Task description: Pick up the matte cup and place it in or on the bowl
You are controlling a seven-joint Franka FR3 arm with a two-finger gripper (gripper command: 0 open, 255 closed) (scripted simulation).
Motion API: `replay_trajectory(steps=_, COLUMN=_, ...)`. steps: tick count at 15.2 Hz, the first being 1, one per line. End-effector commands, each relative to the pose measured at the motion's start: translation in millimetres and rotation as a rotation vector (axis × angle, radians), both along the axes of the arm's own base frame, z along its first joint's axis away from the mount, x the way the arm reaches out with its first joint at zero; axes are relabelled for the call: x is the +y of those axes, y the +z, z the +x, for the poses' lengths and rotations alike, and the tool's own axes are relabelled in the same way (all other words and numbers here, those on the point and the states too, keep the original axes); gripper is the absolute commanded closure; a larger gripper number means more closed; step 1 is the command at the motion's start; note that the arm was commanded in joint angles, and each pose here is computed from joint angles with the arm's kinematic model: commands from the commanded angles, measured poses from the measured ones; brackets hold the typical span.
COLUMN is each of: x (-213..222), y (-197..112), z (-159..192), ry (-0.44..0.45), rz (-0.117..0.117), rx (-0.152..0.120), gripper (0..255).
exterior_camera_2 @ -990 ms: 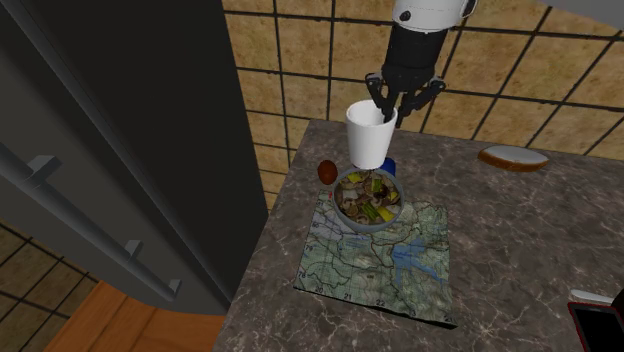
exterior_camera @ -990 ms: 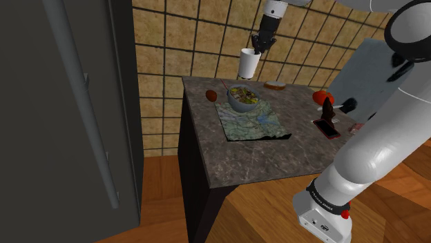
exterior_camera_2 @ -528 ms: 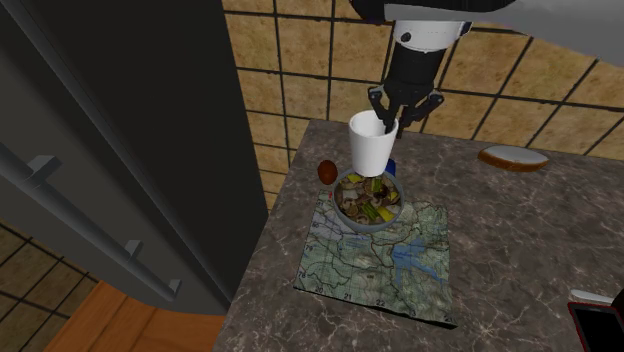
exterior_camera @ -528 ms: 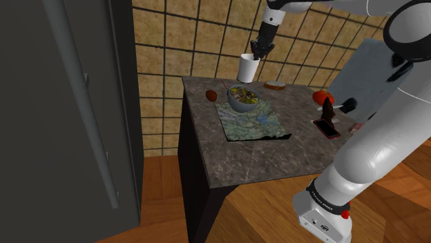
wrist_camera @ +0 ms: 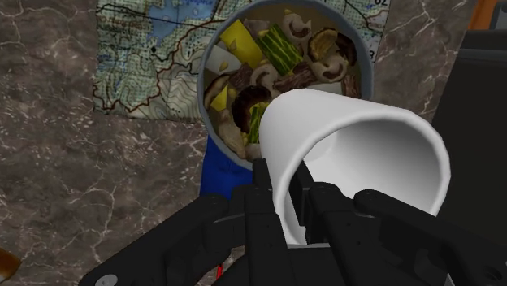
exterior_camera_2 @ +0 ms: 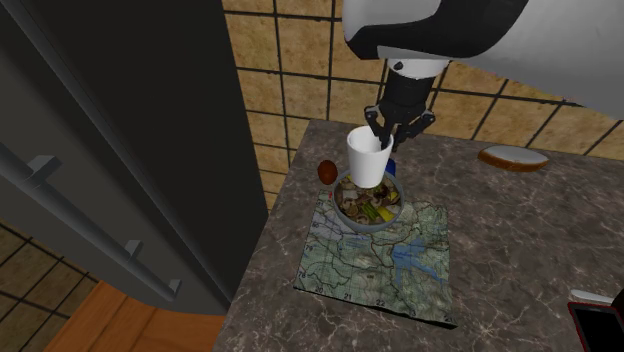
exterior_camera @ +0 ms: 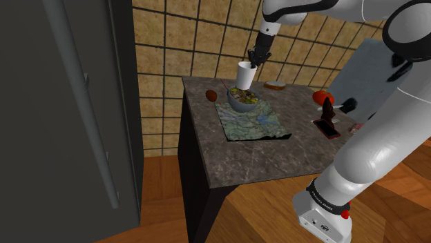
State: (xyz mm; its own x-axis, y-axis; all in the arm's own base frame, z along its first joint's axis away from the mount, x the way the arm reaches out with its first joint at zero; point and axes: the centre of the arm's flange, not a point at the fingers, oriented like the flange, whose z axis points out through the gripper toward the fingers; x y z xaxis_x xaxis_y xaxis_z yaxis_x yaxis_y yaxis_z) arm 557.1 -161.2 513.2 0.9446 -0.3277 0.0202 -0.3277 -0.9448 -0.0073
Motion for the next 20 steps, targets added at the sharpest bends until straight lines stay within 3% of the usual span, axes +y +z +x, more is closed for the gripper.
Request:
replay_trajectory(steps=1, x=-1, y=-12, z=-1, ry=0.0, rz=0.0, rx=-0.001, gripper=255)
replay_trajectory(steps=4, x=-1, y=-31, z=-1, ry=0.0, rz=0.0, rx=-0.001, gripper=255)
replay_trajectory(steps=12, x=-1, y=-31, z=-1, ry=0.0, rz=0.0, rx=-0.001, gripper=255)
replay_trajectory(steps=13, x=-1, y=-30, z=-2, ry=0.0, rz=0.0, rx=-0.001, gripper=0)
replay_trajectory(steps=18, x=-1, y=-31, z=-1, ry=0.0, rz=0.0, rx=-0.001, gripper=0)
replay_trajectory(steps=20, x=-1, y=-5, z=-2, ry=0.0, rz=0.0, rx=-0.001, gripper=0)
